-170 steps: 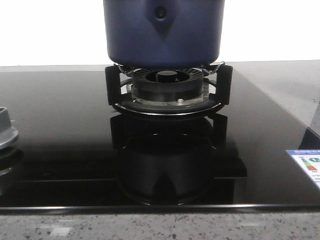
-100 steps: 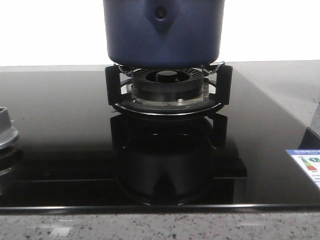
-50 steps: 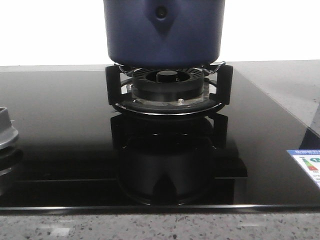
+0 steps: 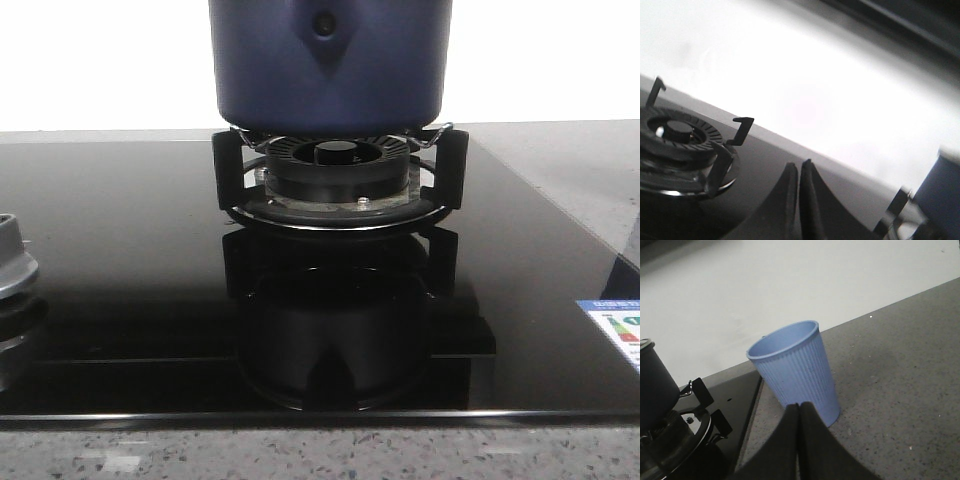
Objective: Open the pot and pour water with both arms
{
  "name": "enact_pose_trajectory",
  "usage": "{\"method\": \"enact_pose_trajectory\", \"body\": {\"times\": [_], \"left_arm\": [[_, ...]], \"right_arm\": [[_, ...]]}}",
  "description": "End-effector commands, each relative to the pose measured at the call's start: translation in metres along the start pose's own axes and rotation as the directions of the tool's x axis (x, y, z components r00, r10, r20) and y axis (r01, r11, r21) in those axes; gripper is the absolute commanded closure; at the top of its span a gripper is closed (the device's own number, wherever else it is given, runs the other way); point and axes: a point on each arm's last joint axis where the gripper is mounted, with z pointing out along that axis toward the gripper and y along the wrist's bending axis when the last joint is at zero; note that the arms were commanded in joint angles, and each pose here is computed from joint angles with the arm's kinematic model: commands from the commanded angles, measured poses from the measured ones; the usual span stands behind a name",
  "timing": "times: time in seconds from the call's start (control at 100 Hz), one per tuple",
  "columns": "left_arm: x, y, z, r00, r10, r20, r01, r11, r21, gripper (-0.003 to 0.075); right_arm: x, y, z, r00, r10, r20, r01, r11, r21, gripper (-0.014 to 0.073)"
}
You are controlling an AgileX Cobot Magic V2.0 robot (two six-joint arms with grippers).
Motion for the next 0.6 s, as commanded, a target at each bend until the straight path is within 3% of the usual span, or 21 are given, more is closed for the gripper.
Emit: {"method": "enact_pose_trajectory", "body": {"times": [0.0, 0.14, 0.31, 0.48, 0.59], "left_arm": [[0.004, 0.008, -0.002, 0.990, -0.131, 0.056, 0.132, 0.991, -0.022, 0.0741], [-0.002, -0.001, -0.002, 0.990, -0.141, 0.015, 0.141, 0.990, 0.002, 0.0741], [-0.016, -0.028, 0.003, 0.972, 0.015, -0.236, -0.004, 0.999, 0.046, 0.0740], [-0.035, -0.052, 0.023, 0.890, 0.202, -0.408, -0.169, 0.979, 0.116, 0.0740], [-0.041, -0.070, 0.039, 0.813, 0.296, -0.502, -0.202, 0.951, 0.233, 0.0728]], "right_arm": [[-0.024, 0.009, -0.007, 0.996, -0.047, 0.076, 0.048, 0.999, -0.020, 0.0659], [-0.035, 0.013, -0.010, 0.996, -0.066, -0.056, 0.067, 0.998, 0.018, 0.0659], [-0.051, 0.020, -0.001, 0.952, -0.046, -0.304, 0.075, 0.994, 0.085, 0.0661], [-0.072, 0.036, 0.013, 0.812, -0.004, -0.584, 0.067, 0.994, 0.085, 0.0661], [-0.082, 0.052, 0.022, 0.677, -0.048, -0.734, 0.063, 0.998, -0.007, 0.0666]]}}
